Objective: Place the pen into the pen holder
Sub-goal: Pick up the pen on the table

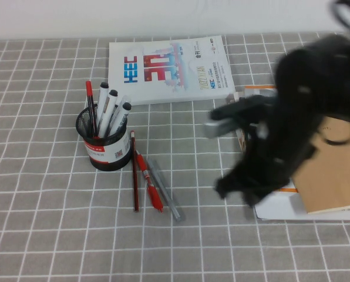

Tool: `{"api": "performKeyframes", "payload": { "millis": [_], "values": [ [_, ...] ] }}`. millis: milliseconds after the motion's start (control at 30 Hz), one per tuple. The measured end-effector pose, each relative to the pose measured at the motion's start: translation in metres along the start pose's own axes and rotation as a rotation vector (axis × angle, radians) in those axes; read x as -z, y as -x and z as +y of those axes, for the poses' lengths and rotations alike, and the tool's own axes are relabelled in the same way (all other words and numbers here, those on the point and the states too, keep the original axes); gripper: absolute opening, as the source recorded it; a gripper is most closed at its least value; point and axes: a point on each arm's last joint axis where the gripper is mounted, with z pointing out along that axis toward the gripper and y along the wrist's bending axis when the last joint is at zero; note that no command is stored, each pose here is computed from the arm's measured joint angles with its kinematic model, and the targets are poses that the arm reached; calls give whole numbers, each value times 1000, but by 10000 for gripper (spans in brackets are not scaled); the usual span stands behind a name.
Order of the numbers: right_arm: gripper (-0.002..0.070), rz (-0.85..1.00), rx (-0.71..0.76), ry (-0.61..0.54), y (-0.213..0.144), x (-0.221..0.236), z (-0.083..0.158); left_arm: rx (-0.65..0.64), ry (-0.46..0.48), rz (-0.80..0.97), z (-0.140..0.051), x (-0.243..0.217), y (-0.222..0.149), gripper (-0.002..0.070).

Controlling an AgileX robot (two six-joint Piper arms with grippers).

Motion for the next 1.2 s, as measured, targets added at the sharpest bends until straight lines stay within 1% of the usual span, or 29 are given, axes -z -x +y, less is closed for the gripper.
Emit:
{"api": "performKeyframes", "payload": {
  "millis": [167, 333, 400, 567, 667, 833, 1000, 1200],
  "values": [
    [-12, 3, 111, 5, 36, -22, 21, 0, 0, 0, 0, 0, 0, -5],
    [2, 5, 160, 13, 61, -41, 37, 0, 0, 0, 0, 0, 0, -5],
    [29, 10, 165, 18, 67, -49, 42, 0, 0, 0, 0, 0, 0, -5],
    [127, -14, 164, 27, 84, -59, 53, 0, 0, 0, 0, 0, 0, -5],
    [166, -43, 146, 37, 92, -63, 61, 0, 0, 0, 0, 0, 0, -5],
    [200, -67, 135, 46, 105, -72, 69, 0, 0, 0, 0, 0, 0, -5],
    [204, -53, 121, 44, 112, -88, 71, 0, 0, 0, 0, 0, 0, -5],
    [205, -15, 128, 15, 115, -105, 70, 0, 0, 0, 0, 0, 0, -5]
  ]
}}
